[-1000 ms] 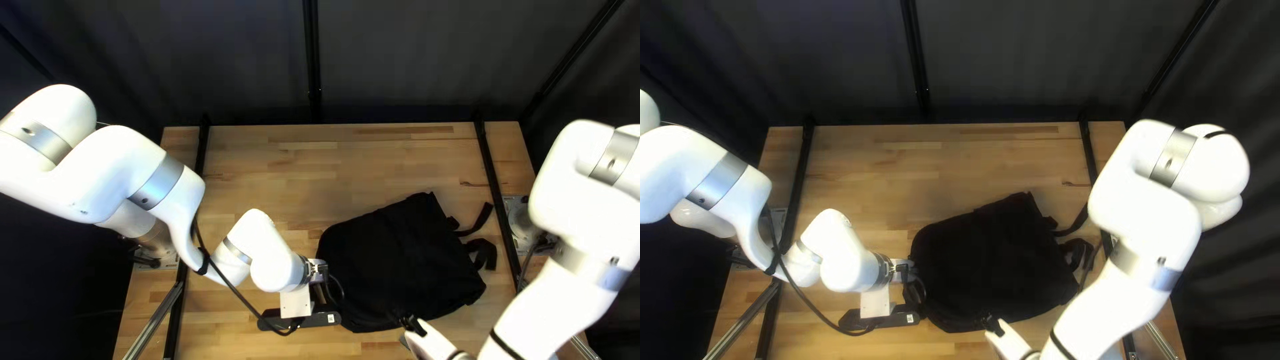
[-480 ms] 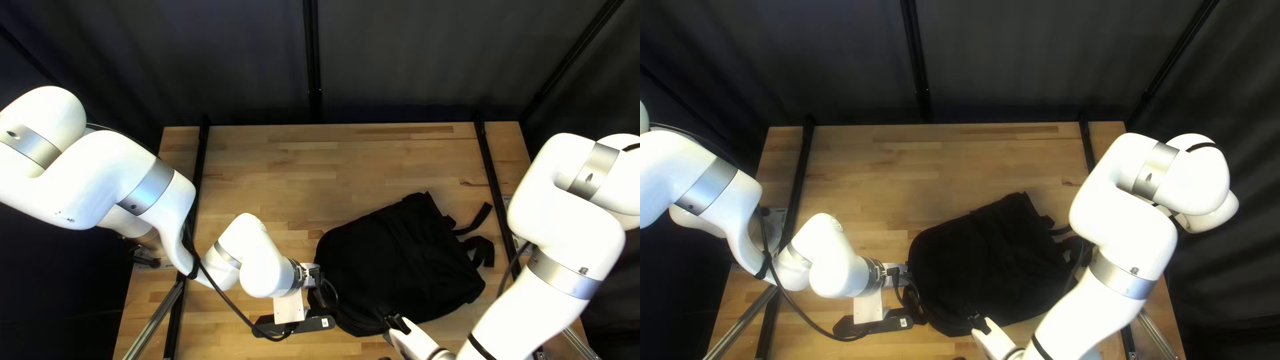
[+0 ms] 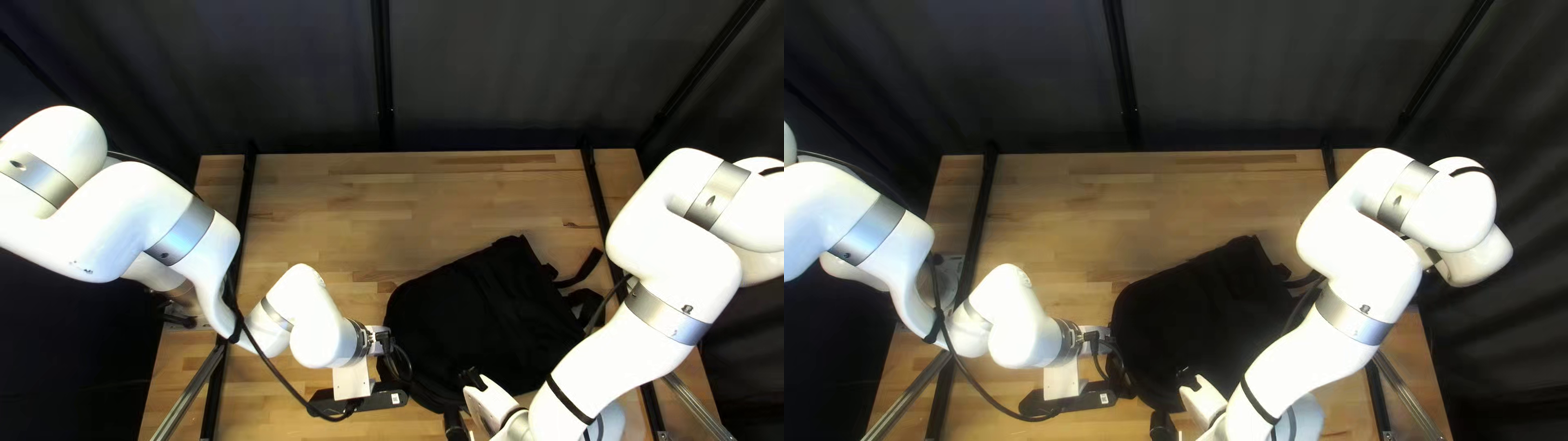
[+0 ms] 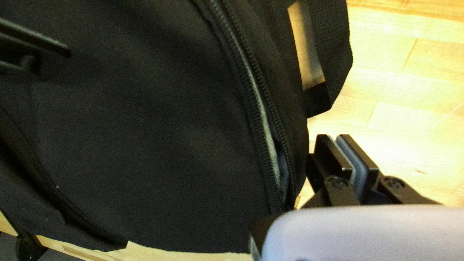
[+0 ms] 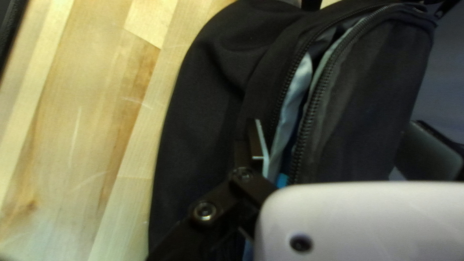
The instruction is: Remove a lunch box from a kids backpack
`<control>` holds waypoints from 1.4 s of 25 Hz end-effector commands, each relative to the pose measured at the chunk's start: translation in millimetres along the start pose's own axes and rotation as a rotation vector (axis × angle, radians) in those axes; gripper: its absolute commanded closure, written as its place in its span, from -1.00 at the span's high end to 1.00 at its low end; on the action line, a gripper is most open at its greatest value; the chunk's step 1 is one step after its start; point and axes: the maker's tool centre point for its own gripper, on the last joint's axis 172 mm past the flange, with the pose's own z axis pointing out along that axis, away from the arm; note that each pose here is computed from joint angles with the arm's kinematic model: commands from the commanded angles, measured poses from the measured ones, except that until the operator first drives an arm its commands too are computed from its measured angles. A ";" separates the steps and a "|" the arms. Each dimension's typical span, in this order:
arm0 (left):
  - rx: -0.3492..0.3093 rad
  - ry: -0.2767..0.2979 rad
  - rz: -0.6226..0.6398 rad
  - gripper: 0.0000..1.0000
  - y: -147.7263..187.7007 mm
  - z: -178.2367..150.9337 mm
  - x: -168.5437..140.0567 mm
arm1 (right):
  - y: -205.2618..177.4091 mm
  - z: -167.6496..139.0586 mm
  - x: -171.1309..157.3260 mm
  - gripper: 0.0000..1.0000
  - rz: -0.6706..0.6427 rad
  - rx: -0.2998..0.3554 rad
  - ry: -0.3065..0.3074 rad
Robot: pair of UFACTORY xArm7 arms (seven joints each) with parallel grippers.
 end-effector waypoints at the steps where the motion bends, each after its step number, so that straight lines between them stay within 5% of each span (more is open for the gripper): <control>1: 0.002 0.000 0.003 -1.00 -0.2 0.0 1.8 | -0.4 -0.1 -2.5 -0.76 0.004 0.013 0.001; 3: 0.003 0.000 0.004 -1.00 0.3 -0.2 2.8 | -2.3 0.7 -7.4 -1.00 0.014 0.026 -0.001; 23: -0.006 0.035 0.061 -1.00 7.0 -1.0 -61.9 | -9.5 2.2 -16.1 -1.00 0.066 0.166 -0.001; 35: 0.110 0.067 0.144 -1.00 -4.1 4.5 -86.1 | -6.6 -1.5 -21.3 -1.00 0.065 0.194 0.022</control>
